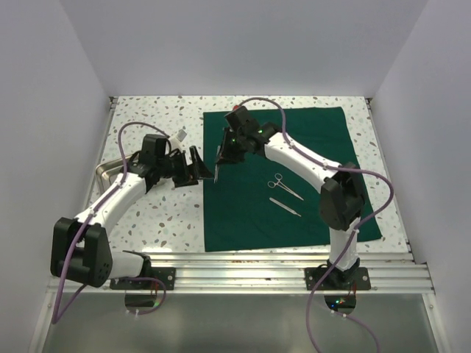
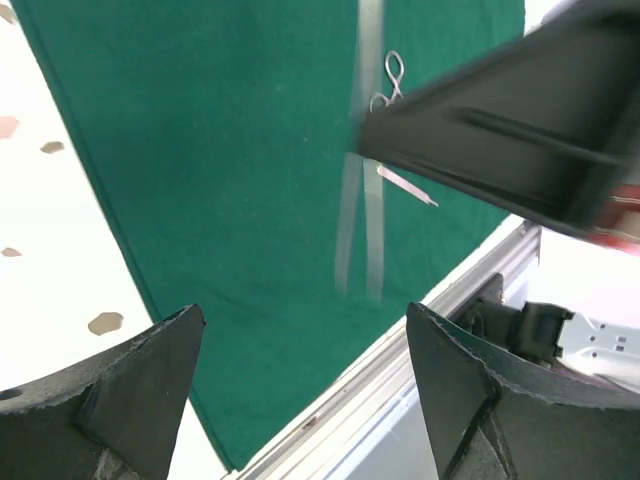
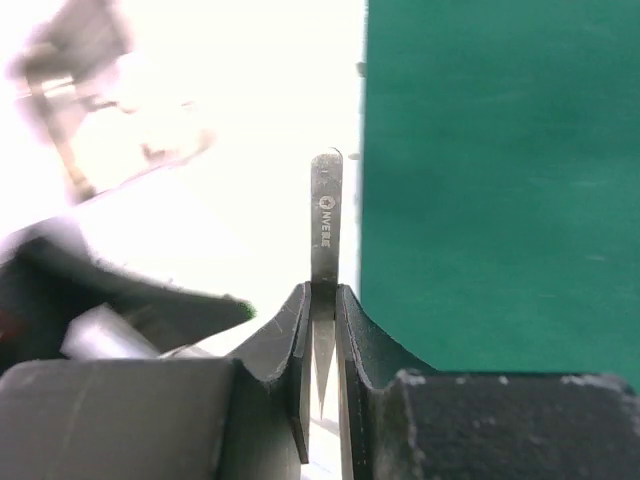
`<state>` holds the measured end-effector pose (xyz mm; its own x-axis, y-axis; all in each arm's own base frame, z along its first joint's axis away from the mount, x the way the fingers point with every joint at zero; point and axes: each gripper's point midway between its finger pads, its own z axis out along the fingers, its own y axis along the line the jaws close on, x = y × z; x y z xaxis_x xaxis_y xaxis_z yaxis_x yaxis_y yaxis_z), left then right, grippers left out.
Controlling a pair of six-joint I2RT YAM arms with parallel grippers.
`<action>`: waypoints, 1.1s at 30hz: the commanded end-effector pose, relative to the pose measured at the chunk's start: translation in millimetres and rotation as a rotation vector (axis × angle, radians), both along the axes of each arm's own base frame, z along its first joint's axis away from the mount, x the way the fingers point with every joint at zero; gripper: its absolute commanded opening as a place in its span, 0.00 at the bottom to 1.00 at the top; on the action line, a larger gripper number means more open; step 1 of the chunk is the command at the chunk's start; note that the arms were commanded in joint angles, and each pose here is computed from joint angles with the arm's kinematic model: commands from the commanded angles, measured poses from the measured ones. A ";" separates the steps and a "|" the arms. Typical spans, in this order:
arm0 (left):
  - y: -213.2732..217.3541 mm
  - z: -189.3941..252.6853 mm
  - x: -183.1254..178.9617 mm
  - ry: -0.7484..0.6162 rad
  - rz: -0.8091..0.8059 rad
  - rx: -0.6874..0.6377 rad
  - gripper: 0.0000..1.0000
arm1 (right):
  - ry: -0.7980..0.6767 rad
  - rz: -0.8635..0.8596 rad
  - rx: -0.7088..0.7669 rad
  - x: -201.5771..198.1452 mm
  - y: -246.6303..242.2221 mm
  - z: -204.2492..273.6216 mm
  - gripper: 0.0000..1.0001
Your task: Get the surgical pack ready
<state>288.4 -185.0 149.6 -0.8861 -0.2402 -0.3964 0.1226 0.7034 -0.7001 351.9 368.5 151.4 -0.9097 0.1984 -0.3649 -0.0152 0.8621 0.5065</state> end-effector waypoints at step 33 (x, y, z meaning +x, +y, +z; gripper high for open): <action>-23.3 19.4 13.2 0.001 -0.008 -0.205 0.34 | -0.026 0.203 0.243 -54.2 40.6 59.0 0.00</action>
<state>287.7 -206.0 154.9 -0.9087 -0.2999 -0.2905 0.0741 0.5689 -0.8191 312.2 398.4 178.6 -0.9368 0.1150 -0.3304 -0.1332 0.7560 0.6409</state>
